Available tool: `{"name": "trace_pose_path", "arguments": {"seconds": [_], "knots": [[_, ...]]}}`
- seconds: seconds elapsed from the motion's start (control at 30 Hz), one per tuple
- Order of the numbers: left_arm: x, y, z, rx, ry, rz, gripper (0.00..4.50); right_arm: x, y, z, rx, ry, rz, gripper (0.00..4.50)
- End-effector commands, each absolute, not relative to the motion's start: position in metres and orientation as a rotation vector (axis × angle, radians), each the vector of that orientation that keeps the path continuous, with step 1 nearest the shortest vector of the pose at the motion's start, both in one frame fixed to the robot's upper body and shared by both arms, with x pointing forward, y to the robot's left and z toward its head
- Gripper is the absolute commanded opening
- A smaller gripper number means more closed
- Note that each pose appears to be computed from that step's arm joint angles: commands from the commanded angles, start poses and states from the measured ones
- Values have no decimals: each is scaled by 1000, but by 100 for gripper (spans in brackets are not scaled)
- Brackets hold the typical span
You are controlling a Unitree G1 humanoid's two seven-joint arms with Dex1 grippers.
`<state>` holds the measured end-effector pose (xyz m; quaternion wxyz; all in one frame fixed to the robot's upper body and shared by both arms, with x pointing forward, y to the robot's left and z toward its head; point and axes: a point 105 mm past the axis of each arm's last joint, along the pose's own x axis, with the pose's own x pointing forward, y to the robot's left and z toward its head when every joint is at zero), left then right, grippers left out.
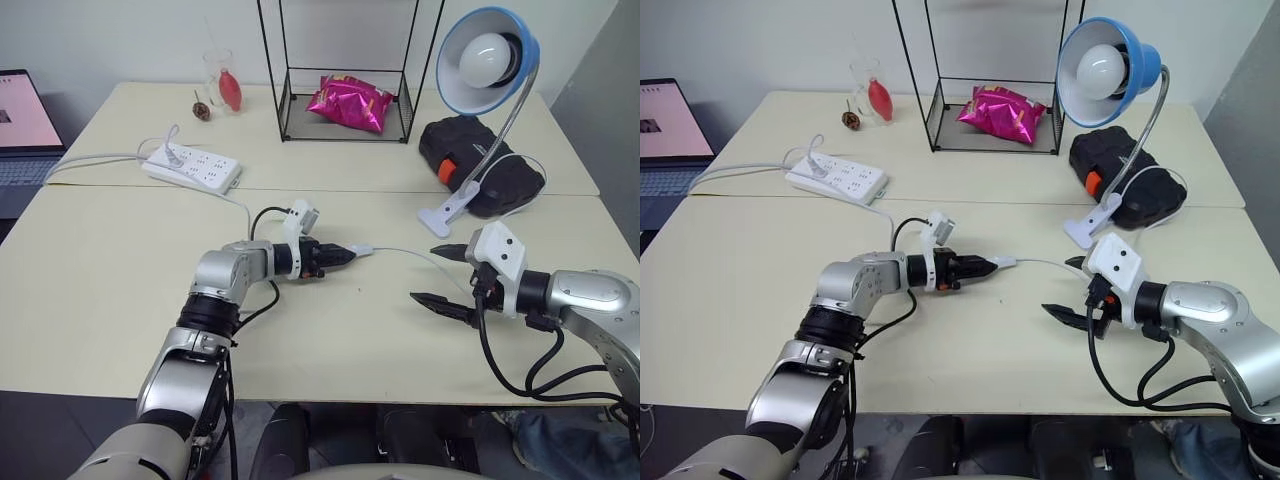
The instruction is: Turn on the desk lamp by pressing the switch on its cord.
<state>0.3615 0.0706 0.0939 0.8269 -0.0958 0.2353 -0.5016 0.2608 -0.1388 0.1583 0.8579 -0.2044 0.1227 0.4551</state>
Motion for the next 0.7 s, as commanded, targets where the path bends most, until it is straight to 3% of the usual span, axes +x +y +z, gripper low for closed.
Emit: {"name": "trace_pose_path", "arguments": {"seconds": [0.03,0.33,0.7], "knots": [[361,74,113,-100,349,-1071,109,259,-136,174,-456,193,957,450],[339,78,135,273,11,-1100,109,259,-135,173,-379,176,937,450],[333,75,156,296,-111,-1130,109,239,-110,171,176,191,935,450]]}}
